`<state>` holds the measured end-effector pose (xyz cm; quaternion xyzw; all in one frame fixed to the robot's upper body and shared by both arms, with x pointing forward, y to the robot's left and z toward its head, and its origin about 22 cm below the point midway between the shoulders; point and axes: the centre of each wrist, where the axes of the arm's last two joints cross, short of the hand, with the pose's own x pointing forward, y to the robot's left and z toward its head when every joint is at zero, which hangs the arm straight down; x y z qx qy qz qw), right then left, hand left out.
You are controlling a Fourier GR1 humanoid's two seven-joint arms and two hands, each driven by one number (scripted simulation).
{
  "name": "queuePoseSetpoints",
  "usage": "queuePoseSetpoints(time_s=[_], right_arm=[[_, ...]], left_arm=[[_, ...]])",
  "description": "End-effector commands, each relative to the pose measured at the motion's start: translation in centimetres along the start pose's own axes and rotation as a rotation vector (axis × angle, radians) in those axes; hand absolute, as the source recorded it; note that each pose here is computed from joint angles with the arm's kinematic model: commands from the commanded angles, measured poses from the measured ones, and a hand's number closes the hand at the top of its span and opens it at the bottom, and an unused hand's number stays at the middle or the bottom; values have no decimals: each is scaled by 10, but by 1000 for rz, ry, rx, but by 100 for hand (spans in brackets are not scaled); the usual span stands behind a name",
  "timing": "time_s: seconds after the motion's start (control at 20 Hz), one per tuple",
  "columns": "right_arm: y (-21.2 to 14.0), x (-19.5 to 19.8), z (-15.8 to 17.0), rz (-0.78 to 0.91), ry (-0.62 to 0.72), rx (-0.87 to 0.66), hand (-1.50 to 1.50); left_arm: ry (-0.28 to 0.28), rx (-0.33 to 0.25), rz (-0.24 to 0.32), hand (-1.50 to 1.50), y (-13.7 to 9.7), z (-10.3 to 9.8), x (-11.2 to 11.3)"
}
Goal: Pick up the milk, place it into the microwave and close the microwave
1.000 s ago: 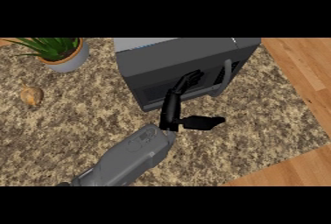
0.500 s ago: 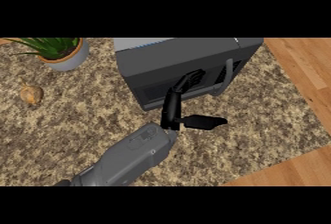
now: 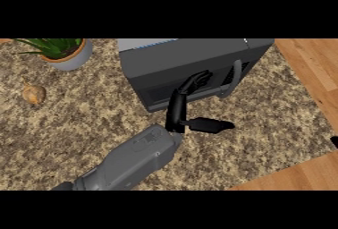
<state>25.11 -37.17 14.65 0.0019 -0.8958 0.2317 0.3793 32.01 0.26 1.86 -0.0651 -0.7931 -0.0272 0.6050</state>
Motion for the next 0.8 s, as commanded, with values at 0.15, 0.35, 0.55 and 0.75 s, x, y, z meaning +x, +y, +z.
queuePoseSetpoints(time_s=[0.15, 0.35, 0.55, 0.75], right_arm=[[9, -23, 4, -207, 30, -22, -150], [1, -24, 1, -237, 31, -23, -150], [-7, -28, 2, -269, 36, -19, -150], [-15, -31, 3, -293, 46, -32, -150]], left_arm=[[-6, 84, -6, -150, 7, -24, 7], [4, 88, -8, -150, 9, -21, 1], [-1, 108, -5, -150, 10, -23, 1], [-16, 113, -5, -150, 11, -23, 1]])
